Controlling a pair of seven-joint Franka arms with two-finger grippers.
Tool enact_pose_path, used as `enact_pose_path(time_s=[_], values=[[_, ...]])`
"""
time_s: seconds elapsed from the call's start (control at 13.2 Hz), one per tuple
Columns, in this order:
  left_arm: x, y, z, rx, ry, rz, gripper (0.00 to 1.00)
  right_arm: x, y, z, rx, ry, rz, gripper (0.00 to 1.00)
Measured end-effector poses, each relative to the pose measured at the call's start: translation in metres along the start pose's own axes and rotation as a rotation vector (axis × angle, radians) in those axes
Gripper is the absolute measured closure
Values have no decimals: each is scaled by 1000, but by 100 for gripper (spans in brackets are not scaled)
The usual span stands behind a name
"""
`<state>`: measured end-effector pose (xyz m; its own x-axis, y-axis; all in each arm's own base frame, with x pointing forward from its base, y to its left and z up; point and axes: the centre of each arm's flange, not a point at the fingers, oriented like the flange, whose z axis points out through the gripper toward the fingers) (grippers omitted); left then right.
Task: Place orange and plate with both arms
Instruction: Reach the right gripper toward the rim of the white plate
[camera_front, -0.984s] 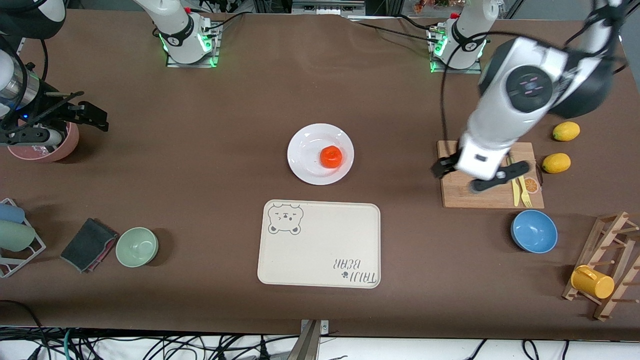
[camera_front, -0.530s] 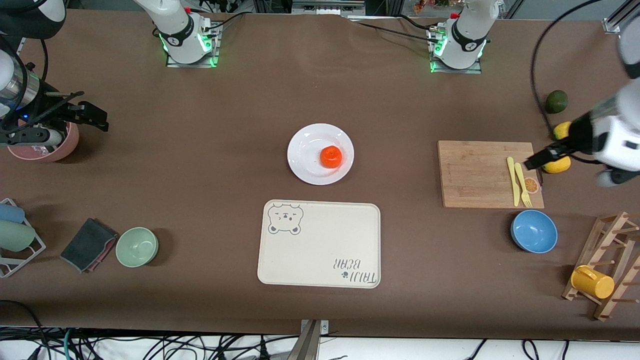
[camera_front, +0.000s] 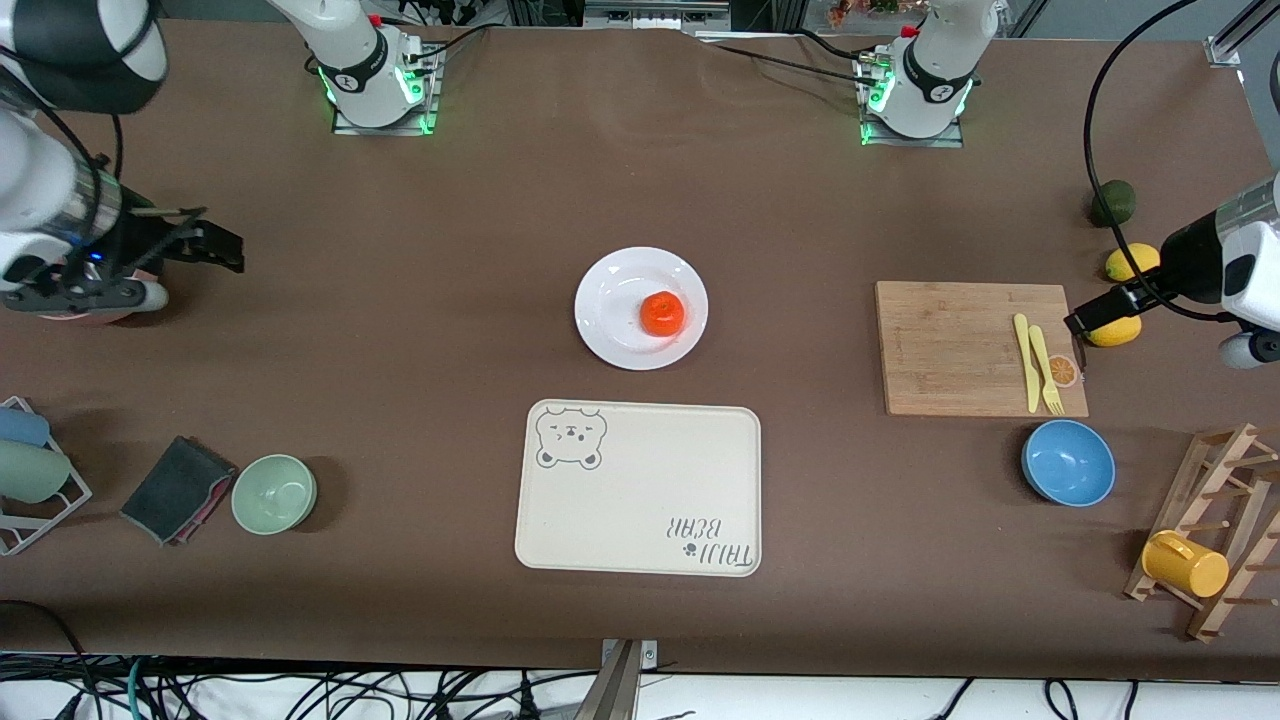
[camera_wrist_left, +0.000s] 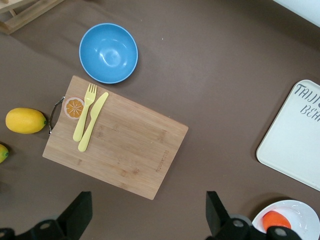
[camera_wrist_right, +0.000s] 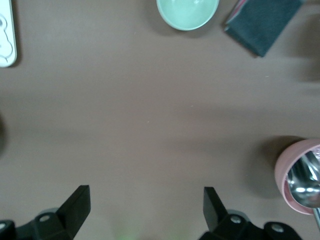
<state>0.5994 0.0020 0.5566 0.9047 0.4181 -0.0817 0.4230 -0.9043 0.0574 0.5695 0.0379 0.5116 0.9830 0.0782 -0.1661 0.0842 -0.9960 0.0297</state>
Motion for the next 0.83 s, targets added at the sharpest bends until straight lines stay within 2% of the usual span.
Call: enact_pose_path(time_s=[0.23, 0.38, 0.61, 0.83], values=[[-4, 8, 0, 1, -1, 16, 0, 21, -31, 49, 55, -90, -36, 0], [-7, 15, 3, 18, -4, 28, 0, 33, -54, 80, 70, -137, -63, 0], [-10, 12, 0, 78, 0, 59, 0, 44, -91, 115, 120, -134, -86, 0], [-14, 6, -12, 87, 13, 69, 0, 41, -108, 153, 141, -105, -73, 0]])
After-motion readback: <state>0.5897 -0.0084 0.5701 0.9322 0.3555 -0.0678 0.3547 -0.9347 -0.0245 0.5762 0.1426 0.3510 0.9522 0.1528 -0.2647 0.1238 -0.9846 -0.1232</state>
